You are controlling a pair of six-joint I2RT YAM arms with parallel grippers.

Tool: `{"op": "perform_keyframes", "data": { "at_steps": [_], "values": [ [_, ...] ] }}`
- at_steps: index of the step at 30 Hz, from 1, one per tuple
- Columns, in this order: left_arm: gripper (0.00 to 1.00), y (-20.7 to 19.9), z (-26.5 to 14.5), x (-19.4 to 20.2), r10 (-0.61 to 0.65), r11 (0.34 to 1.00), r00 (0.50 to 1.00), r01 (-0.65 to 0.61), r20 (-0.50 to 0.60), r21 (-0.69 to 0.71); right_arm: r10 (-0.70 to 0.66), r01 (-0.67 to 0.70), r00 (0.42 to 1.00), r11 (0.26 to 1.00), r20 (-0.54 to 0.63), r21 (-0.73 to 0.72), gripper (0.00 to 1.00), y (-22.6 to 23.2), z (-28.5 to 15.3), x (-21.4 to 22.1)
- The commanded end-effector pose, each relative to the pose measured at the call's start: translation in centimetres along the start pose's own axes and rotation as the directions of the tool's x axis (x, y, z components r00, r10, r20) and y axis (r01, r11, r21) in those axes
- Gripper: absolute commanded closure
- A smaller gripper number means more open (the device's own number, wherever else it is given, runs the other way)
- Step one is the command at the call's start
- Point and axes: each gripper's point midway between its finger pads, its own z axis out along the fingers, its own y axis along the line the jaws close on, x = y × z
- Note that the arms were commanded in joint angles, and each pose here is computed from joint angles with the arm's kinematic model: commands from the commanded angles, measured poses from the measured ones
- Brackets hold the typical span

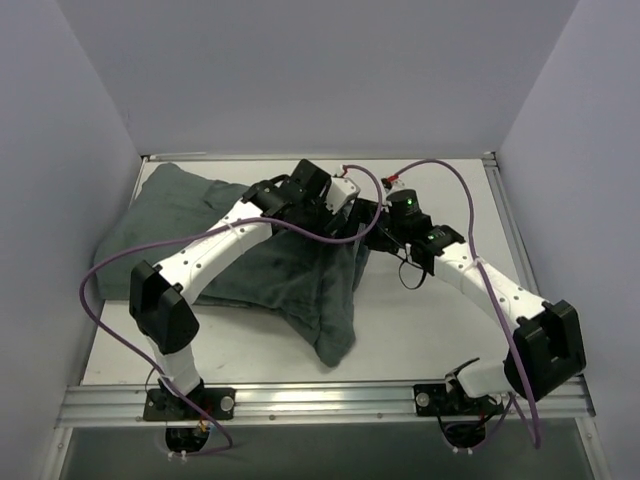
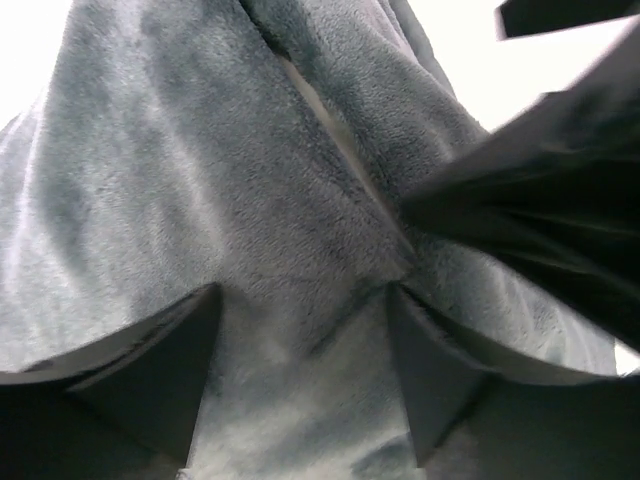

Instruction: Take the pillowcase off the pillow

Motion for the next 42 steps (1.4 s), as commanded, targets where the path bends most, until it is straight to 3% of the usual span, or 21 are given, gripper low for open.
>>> {"op": "perform_keyframes", "data": {
  "at_steps": [1, 2, 5, 6, 7, 8, 9, 13, 21, 26, 27, 28, 29, 33, 34, 36, 38, 42],
  "values": [
    [0.28, -0.2, 0.9, -1.6, -0.056, 0.998, 0.997, 0.055, 0.058, 0.005, 0.043, -0.038, 0.998, 0.994, 0.052, -0.101, 0.09, 1.9, 1.6, -1.1],
    [0.39, -0.2, 1.1, -1.4, -0.057, 0.998, 0.997, 0.057, 0.054, 0.004, 0.057, -0.051, 0.997, 0.993, 0.055, -0.104, 0.12, 1.9, 1.8, -1.2],
    [0.62, 0.3, 1.6, -0.9, -0.060, 0.998, 0.998, 0.061, 0.036, -0.018, 0.070, -0.064, 0.996, 0.993, 0.050, -0.104, 0.41, 1.6, 2.6, -0.8],
    [0.80, 0.4, 1.8, -0.6, -0.060, 0.998, 0.998, 0.061, 0.028, -0.021, 0.077, -0.073, 0.996, 0.993, 0.036, -0.094, 0.60, 1.3, 3.0, -0.3],
    [0.90, 0.6, 1.8, -0.5, -0.062, 0.998, 0.998, 0.063, 0.025, -0.029, 0.080, -0.078, 0.996, 0.994, 0.024, -0.079, 0.71, 0.6, 3.3, 0.3],
    [0.98, 0.8, 1.7, -0.4, -0.065, 0.997, 0.998, 0.066, 0.024, -0.041, 0.085, -0.084, 0.996, 0.995, 0.010, -0.062, 0.92, 0.0, 3.7, 0.8],
    [0.98, 1.4, 1.3, -0.3, -0.069, 0.995, 0.997, 0.071, 0.027, -0.069, 0.090, -0.089, 0.996, 0.995, 0.004, -0.051, 1.00, -0.4, 3.8, 1.1],
    [0.98, 5.0, 0.0, 0.3, -0.089, 0.975, 0.995, 0.094, 0.034, -0.203, 0.102, -0.101, 0.994, 0.994, -0.039, 0.034, 1.00, -3.8, 3.5, 3.4],
    [0.98, 17.8, -5.5, 5.2, -0.209, 0.872, 0.974, 0.225, 0.086, -0.434, 0.186, -0.177, 0.981, 0.971, -0.047, 0.162, 1.00, -11.8, 0.6, 7.4],
    [0.98, 16.2, -6.3, 6.8, -0.140, 0.918, 0.989, 0.147, 0.047, -0.368, 0.176, -0.167, 0.978, 0.982, -0.114, 0.083, 1.00, -9.3, 2.8, 9.4],
    [0.97, 15.2, -6.5, 6.4, -0.131, 0.937, 0.990, 0.143, 0.060, -0.318, 0.145, -0.138, 0.982, 0.989, -0.119, 0.060, 1.00, -7.9, 3.3, 9.2],
    [0.89, 14.0, -6.5, 6.4, -0.118, 0.954, 0.992, 0.126, 0.045, -0.271, 0.138, -0.133, 0.983, 0.990, -0.119, 0.048, 1.00, -7.4, 3.7, 9.0],
    [0.66, 13.0, -6.6, 5.9, -0.087, 0.968, 0.995, 0.097, 0.052, -0.231, 0.142, -0.136, 0.980, 0.990, -0.142, 0.048, 1.00, -7.3, 4.4, 9.5],
    [0.19, 7.0, -7.8, 1.9, 0.114, 0.985, 0.989, -0.099, 0.098, -0.144, 0.127, -0.132, 0.976, 0.991, -0.178, -0.019, 1.00, -5.3, 5.7, 9.5],
    [0.13, 5.9, -8.6, 0.5, 0.157, 0.979, 0.981, -0.139, 0.117, -0.152, 0.122, -0.132, 0.978, 0.990, -0.170, -0.046, 1.00, -4.6, 5.9, 9.2],
    [0.05, 1.4, -9.0, -1.8, 0.245, 0.969, 0.956, -0.233, 0.162, -0.085, 0.135, -0.150, 0.976, 0.986, -0.171, -0.076, 1.00, -3.9, 5.9, 9.1],
    [0.06, -1.0, -10.7, -4.3, 0.264, 0.964, 0.936, -0.261, 0.232, -0.045, 0.137, -0.152, 0.978, 0.985, -0.159, -0.085, 1.00, -3.7, 5.8, 8.8],
    [0.06, -6.2, -8.4, -5.6, 0.313, 0.940, 0.922, -0.336, 0.228, 0.066, 0.147, -0.160, 0.978, 0.983, -0.145, -0.088, 1.00, -3.6, 5.3, 8.4]
  ]
}}
